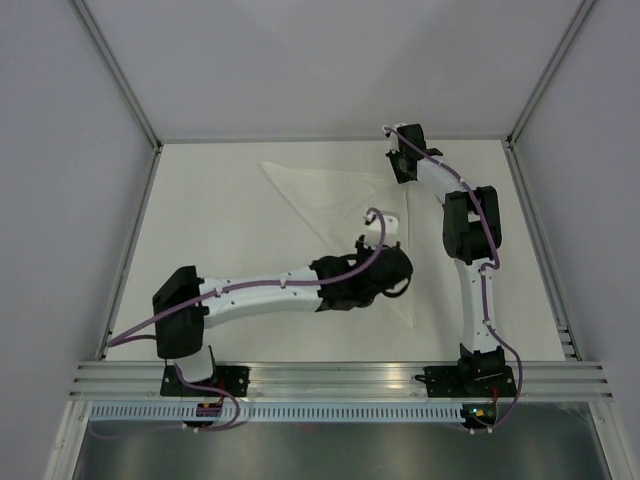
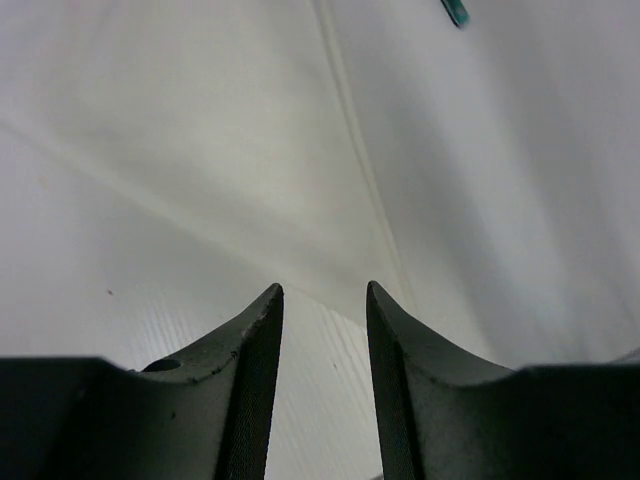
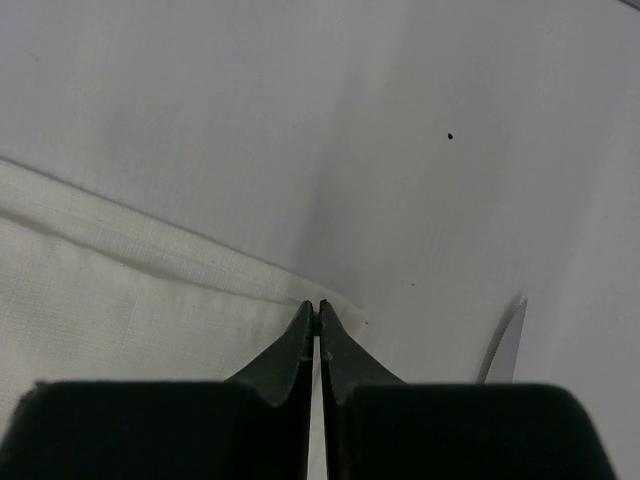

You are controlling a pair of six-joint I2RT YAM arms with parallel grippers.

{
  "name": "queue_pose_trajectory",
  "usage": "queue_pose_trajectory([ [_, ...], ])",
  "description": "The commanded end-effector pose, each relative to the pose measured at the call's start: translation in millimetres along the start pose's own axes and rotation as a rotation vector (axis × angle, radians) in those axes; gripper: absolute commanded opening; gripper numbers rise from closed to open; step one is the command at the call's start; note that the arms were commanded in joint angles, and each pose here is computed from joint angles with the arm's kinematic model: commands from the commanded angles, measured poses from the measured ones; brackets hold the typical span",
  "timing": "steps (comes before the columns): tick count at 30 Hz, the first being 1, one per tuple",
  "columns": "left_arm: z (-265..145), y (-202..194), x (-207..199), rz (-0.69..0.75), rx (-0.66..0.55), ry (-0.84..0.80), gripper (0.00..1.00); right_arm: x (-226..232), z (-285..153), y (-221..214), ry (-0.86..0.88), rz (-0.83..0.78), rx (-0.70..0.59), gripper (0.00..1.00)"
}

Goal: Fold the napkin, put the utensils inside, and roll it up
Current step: Smooth out the napkin at the center of the board.

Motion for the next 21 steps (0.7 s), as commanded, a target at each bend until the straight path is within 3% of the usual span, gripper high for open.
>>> queue_pose_trajectory([
  [1, 19.1, 38.7, 31.3, -0.133, -0.022, 0.017, 0.44, -12.2, -18.1, 11.0, -0.017, 0.013, -0.015, 0.08],
  [6, 57.7, 71.0, 61.3, -0.232, -0.041, 0.032, 0.44, -12.3, -18.4, 11.8, -0.017, 0.014, -0.018, 0.07],
  [9, 81.0, 69.5, 65.7, -0.243, -0.008, 0.04, 0.42, -14.8, -21.9, 15.4, -0.025, 0.022, -0.032, 0.02],
  [21, 141.5, 56.6, 96.6, -0.315, 0.088, 0.078, 0.4, -18.7, -37.3, 14.5, -0.024, 0.039, -0.053, 0.03],
])
Point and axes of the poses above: each gripper's point midway between its finger pads, its own z axis out along the fingers, its own x axis along the line the jaws close on, y = z × x, the point moved 1 cm from there along -z, back along the fingers, and after that the axes turned 15 degrees about -z, right-handed, at the moved point
